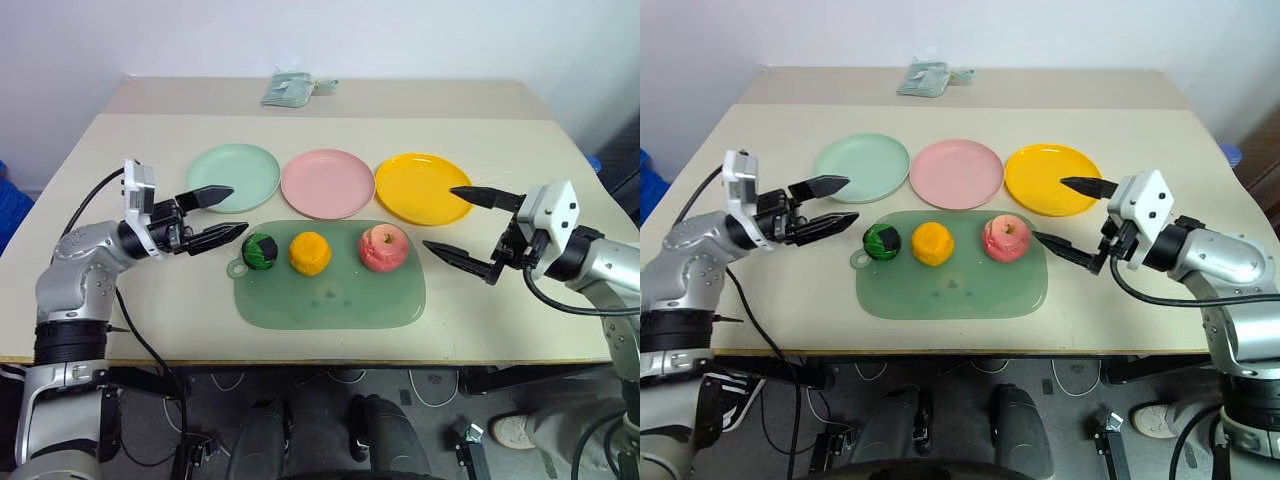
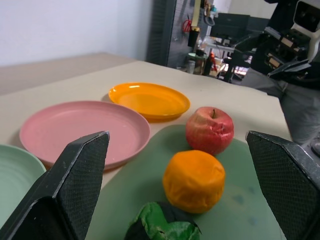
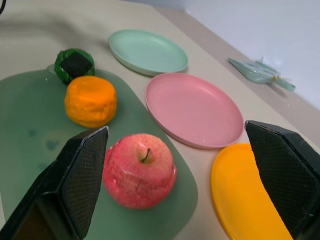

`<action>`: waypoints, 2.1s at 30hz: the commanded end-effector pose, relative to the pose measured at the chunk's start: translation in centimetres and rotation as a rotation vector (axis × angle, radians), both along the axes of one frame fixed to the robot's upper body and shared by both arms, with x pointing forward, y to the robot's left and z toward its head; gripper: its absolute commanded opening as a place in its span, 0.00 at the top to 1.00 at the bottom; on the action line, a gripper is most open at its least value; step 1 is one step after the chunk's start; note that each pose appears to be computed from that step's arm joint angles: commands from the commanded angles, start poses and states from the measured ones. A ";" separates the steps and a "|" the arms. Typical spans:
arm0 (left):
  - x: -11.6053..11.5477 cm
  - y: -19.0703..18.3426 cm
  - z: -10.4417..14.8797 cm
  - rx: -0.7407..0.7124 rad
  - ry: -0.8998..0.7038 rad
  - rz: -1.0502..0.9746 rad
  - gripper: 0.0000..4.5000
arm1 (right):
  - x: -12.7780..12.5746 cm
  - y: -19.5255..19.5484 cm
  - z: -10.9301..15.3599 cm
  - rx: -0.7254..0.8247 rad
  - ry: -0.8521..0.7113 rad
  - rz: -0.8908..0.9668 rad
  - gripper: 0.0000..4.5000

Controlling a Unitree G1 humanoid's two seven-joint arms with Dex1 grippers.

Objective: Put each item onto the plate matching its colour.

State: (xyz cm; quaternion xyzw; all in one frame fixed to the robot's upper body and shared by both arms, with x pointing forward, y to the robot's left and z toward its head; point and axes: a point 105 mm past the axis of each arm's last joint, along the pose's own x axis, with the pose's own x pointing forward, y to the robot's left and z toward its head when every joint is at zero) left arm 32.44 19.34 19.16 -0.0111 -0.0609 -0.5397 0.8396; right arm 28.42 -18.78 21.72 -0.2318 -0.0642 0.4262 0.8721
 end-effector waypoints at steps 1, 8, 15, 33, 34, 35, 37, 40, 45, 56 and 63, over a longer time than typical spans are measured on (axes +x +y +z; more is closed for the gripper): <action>-0.3 -0.2 0.7 0.009 -0.043 -0.009 0.00 | -0.3 0.1 1.1 -0.017 -0.041 0.003 0.01; 0.0 -0.2 1.4 0.004 -0.049 -0.019 0.00 | 0.1 0.2 1.3 -0.019 -0.056 -0.006 0.01; 0.7 1.2 1.9 0.010 -0.011 -0.032 0.00 | 0.3 0.9 1.7 0.000 -0.091 0.004 0.01; 0.7 0.9 -1.2 0.256 -0.030 -0.117 0.00 | -2.4 6.7 1.1 -0.044 0.045 0.219 0.01; 0.9 0.5 -1.2 0.252 -0.044 -0.120 0.00 | -2.9 6.9 1.1 -0.054 0.065 0.237 0.01; 1.0 0.2 -1.3 0.251 -0.051 -0.121 0.00 | -3.3 7.0 1.2 -0.065 0.071 0.249 0.01; 1.1 0.2 -1.8 0.261 -0.053 -0.126 0.00 | -3.9 7.1 1.2 -0.087 0.091 0.252 0.01; 1.3 -0.3 -2.3 0.261 -0.048 -0.136 0.00 | -4.5 7.3 1.2 -0.101 0.108 0.258 0.01; 1.7 -2.0 -3.9 0.270 -0.020 -0.170 0.00 | -4.5 7.5 1.4 -0.078 0.112 0.238 0.01; 2.7 -3.8 -6.6 0.372 -0.064 -0.146 0.00 | -4.4 6.9 1.3 -0.079 0.108 0.197 0.01; 2.9 -4.4 -5.8 0.360 -0.123 -0.124 0.28 | -4.3 6.7 1.3 -0.083 0.099 0.184 0.00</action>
